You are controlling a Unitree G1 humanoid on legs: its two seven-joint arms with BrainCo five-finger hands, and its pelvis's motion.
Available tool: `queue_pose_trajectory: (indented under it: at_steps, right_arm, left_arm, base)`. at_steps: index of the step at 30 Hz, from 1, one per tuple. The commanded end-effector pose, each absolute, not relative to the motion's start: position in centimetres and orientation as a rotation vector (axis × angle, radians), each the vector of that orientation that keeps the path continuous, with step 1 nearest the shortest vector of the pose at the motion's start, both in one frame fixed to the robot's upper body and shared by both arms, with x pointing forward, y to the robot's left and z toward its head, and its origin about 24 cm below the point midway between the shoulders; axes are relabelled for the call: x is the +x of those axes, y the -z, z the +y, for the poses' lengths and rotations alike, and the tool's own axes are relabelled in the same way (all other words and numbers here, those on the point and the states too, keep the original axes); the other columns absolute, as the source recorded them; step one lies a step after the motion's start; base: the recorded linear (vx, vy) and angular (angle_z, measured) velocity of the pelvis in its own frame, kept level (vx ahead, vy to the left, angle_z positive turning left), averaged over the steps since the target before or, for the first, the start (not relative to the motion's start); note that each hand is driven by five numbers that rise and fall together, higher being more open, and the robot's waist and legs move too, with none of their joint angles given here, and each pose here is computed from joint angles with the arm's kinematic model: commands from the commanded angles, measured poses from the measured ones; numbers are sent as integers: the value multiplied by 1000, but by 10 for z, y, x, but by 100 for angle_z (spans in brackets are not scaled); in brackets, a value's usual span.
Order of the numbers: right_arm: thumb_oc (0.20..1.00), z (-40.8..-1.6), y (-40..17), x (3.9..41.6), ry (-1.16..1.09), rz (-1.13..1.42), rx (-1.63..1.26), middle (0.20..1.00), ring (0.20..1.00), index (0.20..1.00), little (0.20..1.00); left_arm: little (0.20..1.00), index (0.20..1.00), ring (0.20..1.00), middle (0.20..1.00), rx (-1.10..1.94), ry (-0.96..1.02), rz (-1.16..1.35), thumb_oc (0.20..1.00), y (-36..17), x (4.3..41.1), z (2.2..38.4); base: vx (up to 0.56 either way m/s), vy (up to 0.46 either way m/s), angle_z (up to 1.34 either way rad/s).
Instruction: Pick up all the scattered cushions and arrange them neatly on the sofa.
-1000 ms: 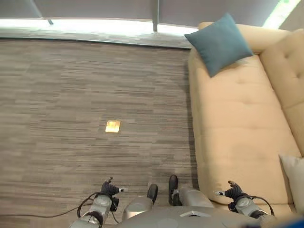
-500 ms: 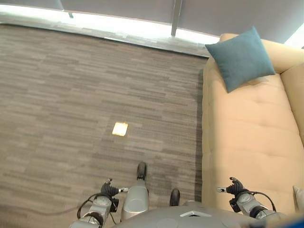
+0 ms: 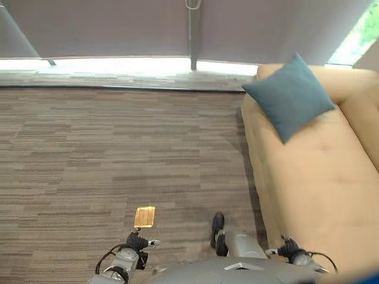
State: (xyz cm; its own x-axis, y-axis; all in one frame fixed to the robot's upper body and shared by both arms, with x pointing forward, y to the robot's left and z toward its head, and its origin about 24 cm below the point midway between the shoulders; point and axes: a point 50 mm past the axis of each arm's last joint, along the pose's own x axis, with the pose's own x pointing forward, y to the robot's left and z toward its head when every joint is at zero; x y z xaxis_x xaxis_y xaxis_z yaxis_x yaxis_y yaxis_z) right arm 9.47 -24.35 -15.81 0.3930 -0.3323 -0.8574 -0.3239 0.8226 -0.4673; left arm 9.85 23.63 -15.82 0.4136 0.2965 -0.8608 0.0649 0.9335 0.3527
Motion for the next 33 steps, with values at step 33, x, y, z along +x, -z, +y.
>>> queue_pose_trajectory:
  at_steps: [33]
  right_arm:
    - [1000,-261,147,120,70,1132,-682,1000,1000,1000,1000]
  left_arm:
    - [1000,1000,1000,1000,405,-93,1090,1000,152,119,240]
  base:
    - [198,19,-28]
